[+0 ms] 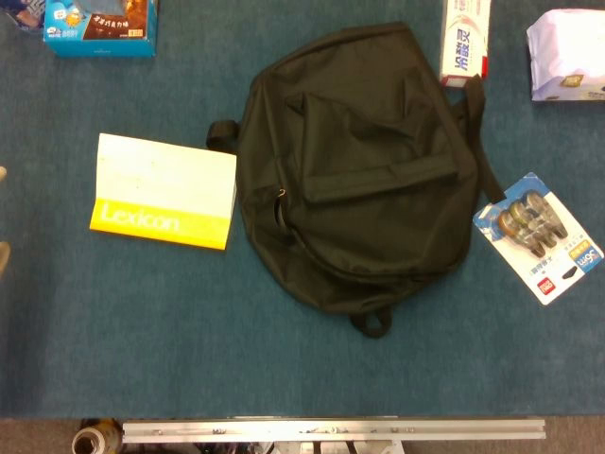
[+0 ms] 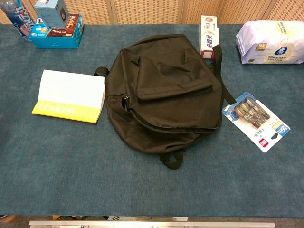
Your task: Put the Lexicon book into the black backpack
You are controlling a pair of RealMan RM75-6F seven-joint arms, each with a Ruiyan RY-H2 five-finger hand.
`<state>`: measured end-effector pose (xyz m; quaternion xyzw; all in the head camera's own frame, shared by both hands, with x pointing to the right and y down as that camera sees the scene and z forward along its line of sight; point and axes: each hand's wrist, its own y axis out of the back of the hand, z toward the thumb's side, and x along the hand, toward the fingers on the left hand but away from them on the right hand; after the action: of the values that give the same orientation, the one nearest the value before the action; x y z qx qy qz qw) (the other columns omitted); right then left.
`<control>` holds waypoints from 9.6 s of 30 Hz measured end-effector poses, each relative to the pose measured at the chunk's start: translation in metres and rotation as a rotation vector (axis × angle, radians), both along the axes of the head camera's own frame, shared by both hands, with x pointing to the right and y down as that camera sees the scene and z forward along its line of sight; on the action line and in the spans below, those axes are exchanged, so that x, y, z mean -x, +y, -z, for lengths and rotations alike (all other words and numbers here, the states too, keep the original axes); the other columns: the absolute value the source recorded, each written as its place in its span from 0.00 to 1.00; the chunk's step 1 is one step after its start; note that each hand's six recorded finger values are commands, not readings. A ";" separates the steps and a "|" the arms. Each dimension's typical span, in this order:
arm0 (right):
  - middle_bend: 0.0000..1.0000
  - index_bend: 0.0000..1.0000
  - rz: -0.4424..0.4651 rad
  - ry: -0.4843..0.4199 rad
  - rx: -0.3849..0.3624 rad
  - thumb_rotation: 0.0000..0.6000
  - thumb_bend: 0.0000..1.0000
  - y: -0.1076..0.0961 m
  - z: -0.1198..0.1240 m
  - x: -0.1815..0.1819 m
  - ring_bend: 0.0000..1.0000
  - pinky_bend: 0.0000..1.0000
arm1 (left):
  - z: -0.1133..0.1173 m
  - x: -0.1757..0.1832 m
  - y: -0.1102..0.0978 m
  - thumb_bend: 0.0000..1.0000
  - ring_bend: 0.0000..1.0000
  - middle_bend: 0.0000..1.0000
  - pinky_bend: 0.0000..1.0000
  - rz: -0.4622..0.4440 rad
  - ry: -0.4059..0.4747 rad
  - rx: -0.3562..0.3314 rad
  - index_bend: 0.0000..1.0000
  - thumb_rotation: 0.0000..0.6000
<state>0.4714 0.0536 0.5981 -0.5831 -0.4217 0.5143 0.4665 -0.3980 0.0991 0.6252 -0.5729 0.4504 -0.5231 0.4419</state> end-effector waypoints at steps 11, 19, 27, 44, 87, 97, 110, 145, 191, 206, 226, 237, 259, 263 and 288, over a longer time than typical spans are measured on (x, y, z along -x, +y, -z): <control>0.32 0.21 0.003 -0.005 -0.015 1.00 0.18 -0.007 0.006 0.002 0.29 0.45 | -0.004 -0.006 -0.006 0.24 0.22 0.24 0.24 -0.039 -0.004 0.006 0.17 1.00; 0.32 0.21 -0.019 -0.016 -0.040 1.00 0.18 -0.021 0.013 -0.002 0.29 0.45 | -0.012 -0.015 -0.014 0.24 0.22 0.24 0.24 -0.121 -0.004 0.056 0.17 1.00; 0.32 0.21 -0.034 -0.007 -0.025 1.00 0.18 -0.025 0.007 -0.007 0.29 0.45 | -0.036 -0.030 -0.024 0.24 0.22 0.24 0.24 -0.212 -0.040 0.143 0.17 1.00; 0.32 0.21 -0.058 -0.003 0.006 1.00 0.18 -0.015 -0.003 -0.017 0.29 0.45 | -0.110 -0.068 -0.032 0.24 0.21 0.24 0.24 -0.370 -0.108 0.259 0.17 1.00; 0.32 0.21 -0.120 0.022 0.009 1.00 0.18 -0.003 0.000 -0.043 0.29 0.45 | -0.161 -0.078 -0.053 0.24 0.21 0.22 0.24 -0.310 -0.064 0.301 0.16 1.00; 0.32 0.21 -0.138 0.023 0.004 1.00 0.18 0.001 0.002 -0.049 0.29 0.45 | -0.160 -0.083 -0.059 0.27 0.33 0.32 0.27 -0.292 -0.017 0.267 0.24 1.00; 0.32 0.21 -0.138 0.022 0.007 1.00 0.18 0.002 0.001 -0.050 0.29 0.45 | -0.159 -0.095 -0.069 0.40 0.46 0.46 0.35 -0.239 0.136 0.205 0.38 1.00; 0.32 0.21 -0.127 0.013 0.011 1.00 0.18 -0.002 0.000 -0.044 0.29 0.45 | -0.119 -0.072 -0.073 0.40 0.53 0.59 0.41 -0.125 0.507 0.018 0.67 1.00; 0.32 0.21 0.495 -0.193 0.406 1.00 0.01 0.002 -0.066 0.189 0.29 0.45 | -0.032 -0.050 -0.057 0.40 0.53 0.59 0.42 -0.102 0.681 -0.189 0.68 1.00; 0.32 0.21 0.589 -0.117 0.453 1.00 0.00 0.009 -0.112 0.242 0.29 0.45 | -0.030 -0.045 -0.049 0.40 0.52 0.59 0.42 -0.097 0.696 -0.197 0.68 1.00; 0.34 0.22 0.580 -0.094 0.438 1.00 0.47 -0.012 -0.136 0.283 0.29 0.46 | -0.026 -0.033 -0.046 0.40 0.52 0.59 0.42 -0.081 0.703 -0.213 0.68 1.00; 0.49 0.55 0.553 -0.127 0.409 1.00 0.75 -0.045 -0.126 0.311 0.44 0.76 | -0.017 -0.033 -0.051 0.40 0.52 0.59 0.42 -0.103 0.712 -0.196 0.68 1.00; 0.61 0.73 0.356 -0.340 0.498 1.00 0.87 -0.078 -0.115 0.345 0.64 0.92 | -0.011 -0.027 -0.046 0.40 0.52 0.59 0.42 -0.102 0.766 -0.140 0.68 1.00; 0.61 0.73 0.306 -0.420 0.510 1.00 0.87 -0.086 -0.107 0.364 0.64 0.92 | -0.007 -0.028 -0.045 0.40 0.52 0.59 0.41 -0.110 0.780 -0.128 0.68 1.00; 0.61 0.73 0.033 -0.681 0.448 1.00 0.87 -0.144 -0.094 0.425 0.64 0.92 | -0.006 -0.046 -0.043 0.40 0.52 0.59 0.42 -0.148 0.829 -0.062 0.68 1.00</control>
<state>0.0465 -0.0903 0.6918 -0.8139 -0.4202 0.3634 0.1699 -0.3521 0.0565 0.6315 -0.7522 0.5632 -0.2013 0.2766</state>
